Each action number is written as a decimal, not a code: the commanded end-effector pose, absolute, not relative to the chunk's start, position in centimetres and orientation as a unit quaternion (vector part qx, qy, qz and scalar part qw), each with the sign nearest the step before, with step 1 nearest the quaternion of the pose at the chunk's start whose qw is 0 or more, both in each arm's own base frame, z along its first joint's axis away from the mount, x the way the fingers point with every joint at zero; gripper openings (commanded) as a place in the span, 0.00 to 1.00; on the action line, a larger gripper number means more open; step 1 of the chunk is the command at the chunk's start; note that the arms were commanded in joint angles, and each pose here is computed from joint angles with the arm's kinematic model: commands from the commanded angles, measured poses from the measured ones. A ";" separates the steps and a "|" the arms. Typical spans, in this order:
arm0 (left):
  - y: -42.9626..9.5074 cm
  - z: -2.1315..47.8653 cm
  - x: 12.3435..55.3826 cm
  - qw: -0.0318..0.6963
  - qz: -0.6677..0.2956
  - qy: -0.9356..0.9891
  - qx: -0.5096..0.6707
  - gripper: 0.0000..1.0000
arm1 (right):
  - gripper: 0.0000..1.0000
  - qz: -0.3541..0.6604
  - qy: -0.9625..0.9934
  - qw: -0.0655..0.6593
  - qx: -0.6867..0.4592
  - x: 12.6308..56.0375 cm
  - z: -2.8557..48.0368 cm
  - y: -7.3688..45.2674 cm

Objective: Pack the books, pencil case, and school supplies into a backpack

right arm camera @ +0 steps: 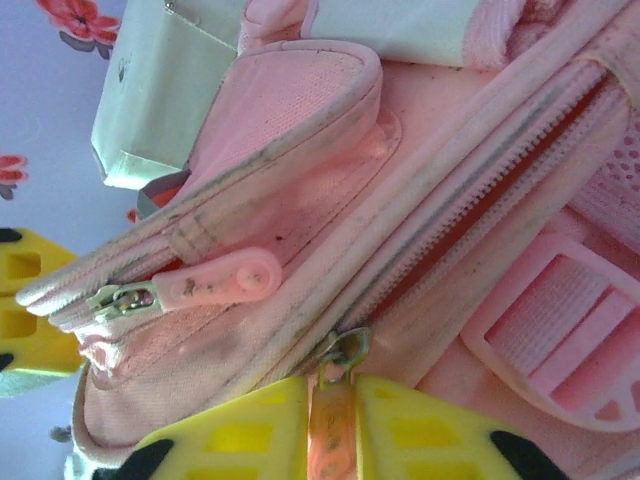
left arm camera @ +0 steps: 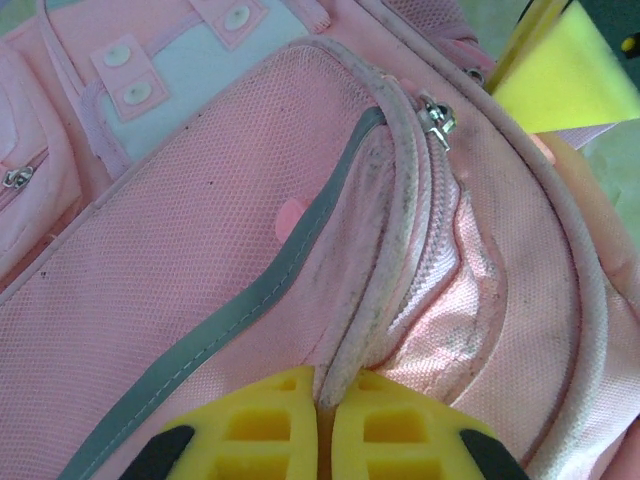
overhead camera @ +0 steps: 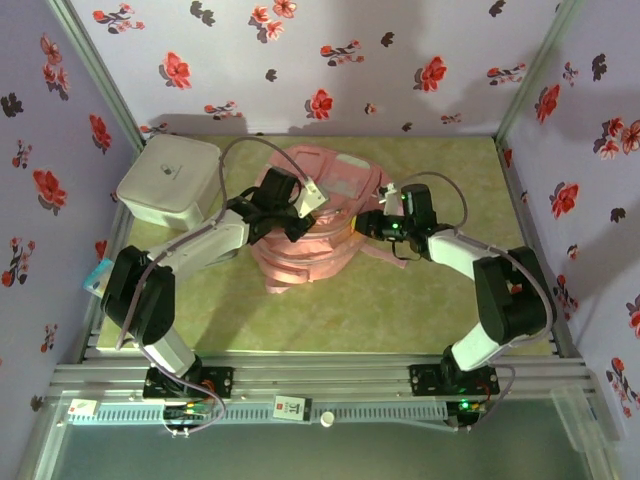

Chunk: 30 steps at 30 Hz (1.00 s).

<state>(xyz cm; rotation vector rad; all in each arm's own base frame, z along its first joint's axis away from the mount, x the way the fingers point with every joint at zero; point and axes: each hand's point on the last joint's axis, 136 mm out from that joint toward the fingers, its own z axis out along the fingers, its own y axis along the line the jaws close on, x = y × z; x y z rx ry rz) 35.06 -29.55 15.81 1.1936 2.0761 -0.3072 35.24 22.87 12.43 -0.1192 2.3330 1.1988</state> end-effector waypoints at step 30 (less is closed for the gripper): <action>-30.6 20.4 36.4 0.411 -0.152 0.789 0.431 0.00 | 0.66 0.170 0.910 0.350 -0.143 34.8 13.2 21.7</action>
